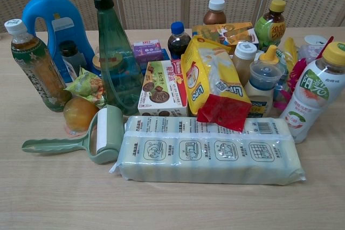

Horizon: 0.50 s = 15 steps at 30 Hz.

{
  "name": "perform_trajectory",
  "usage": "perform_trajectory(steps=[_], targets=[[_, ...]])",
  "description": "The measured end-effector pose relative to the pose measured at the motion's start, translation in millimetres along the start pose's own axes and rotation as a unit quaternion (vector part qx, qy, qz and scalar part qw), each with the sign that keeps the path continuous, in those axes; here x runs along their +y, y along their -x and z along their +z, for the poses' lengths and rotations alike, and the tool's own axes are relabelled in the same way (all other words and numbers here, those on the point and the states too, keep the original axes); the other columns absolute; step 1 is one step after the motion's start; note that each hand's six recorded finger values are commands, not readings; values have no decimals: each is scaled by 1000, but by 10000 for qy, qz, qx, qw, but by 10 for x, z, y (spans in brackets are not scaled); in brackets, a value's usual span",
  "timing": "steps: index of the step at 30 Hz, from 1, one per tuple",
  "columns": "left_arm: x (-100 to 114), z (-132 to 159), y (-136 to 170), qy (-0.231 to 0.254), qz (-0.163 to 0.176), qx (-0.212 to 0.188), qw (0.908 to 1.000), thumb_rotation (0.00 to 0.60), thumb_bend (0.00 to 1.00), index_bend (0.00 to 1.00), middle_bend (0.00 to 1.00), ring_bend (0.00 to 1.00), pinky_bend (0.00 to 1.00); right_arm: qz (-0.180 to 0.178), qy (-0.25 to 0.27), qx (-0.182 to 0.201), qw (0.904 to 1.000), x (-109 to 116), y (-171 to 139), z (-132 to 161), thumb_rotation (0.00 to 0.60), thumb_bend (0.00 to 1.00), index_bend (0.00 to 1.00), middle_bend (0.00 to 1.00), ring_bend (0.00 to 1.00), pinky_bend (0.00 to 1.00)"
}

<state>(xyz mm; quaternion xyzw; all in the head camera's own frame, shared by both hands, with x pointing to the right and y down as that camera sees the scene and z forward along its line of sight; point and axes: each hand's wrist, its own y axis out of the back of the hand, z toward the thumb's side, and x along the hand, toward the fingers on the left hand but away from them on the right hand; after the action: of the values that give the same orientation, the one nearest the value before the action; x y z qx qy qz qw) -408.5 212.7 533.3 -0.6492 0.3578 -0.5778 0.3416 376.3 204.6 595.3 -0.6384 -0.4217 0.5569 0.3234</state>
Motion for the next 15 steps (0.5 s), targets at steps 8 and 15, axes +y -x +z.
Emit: perform_trajectory(steps=[8,15], targets=[[-17,66,-26,258,-78,-146,9995,600,496,0,0,0,0,26,90,22,10000,-43,8,11,389,148,0,0,0,0],[-95,16,-57,849,-351,-196,9956,600,492,0,0,0,0,10,161,-45,9999,-37,-49,-31,389,147,0,0,0,0]])
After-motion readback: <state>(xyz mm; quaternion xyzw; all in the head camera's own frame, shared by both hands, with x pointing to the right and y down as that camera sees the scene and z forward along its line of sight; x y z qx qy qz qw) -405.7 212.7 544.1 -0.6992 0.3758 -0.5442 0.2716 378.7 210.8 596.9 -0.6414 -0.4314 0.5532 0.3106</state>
